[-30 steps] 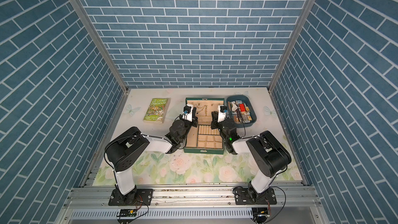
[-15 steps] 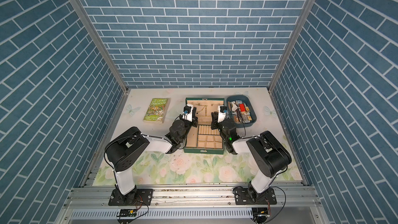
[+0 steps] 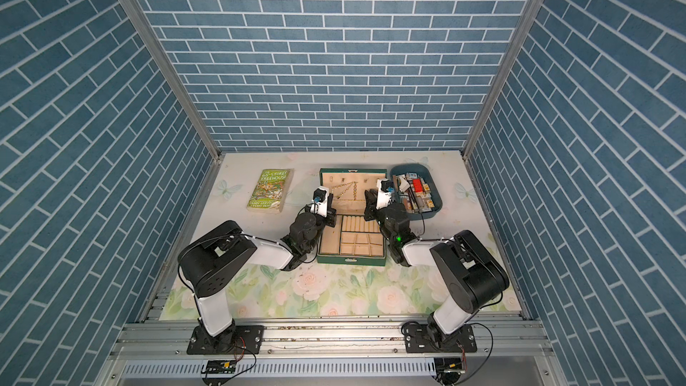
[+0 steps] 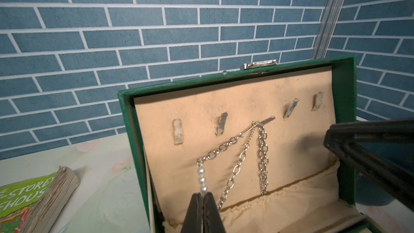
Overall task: Put jewelry chain into jewelry box
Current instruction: Hang the necklace on the jewelry box clasp.
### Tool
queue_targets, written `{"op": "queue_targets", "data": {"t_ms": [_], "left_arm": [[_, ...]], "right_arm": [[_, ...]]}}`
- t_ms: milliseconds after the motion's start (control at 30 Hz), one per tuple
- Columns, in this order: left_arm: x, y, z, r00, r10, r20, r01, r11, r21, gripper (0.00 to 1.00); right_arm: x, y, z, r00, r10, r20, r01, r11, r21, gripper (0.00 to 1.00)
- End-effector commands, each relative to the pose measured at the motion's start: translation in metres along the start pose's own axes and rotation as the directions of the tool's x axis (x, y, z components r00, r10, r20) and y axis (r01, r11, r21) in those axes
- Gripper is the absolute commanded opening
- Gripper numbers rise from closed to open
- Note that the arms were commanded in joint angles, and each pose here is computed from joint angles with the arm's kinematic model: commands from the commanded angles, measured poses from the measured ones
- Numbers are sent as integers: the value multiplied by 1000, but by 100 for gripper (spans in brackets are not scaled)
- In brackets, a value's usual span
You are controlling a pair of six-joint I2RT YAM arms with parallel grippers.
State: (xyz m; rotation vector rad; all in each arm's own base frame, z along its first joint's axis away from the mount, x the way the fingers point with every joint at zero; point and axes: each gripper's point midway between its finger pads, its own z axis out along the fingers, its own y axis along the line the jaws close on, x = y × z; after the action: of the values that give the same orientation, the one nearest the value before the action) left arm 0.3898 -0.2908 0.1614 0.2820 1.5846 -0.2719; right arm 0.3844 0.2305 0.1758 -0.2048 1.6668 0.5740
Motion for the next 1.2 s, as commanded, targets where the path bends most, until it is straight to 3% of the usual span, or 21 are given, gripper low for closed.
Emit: {"op": "queue_targets", "data": {"t_ms": [0,600,1167], "left_arm": [[-14,0,-6,999,-24,30,24,1000,-2,0],[-9,-32,-22,1000,-8,3,8,996,91,0],[21,-55,-13,997,20,-74,-9,990,138,0]], "right_arm": [[-3,1,-6,1000,5,6,-5,1000,2,22],[-8,-1,-13,1000,3,22,-3,1000,14,22],[-8,-3,-17,1000,1,23,-2,1000,21,22]]}}
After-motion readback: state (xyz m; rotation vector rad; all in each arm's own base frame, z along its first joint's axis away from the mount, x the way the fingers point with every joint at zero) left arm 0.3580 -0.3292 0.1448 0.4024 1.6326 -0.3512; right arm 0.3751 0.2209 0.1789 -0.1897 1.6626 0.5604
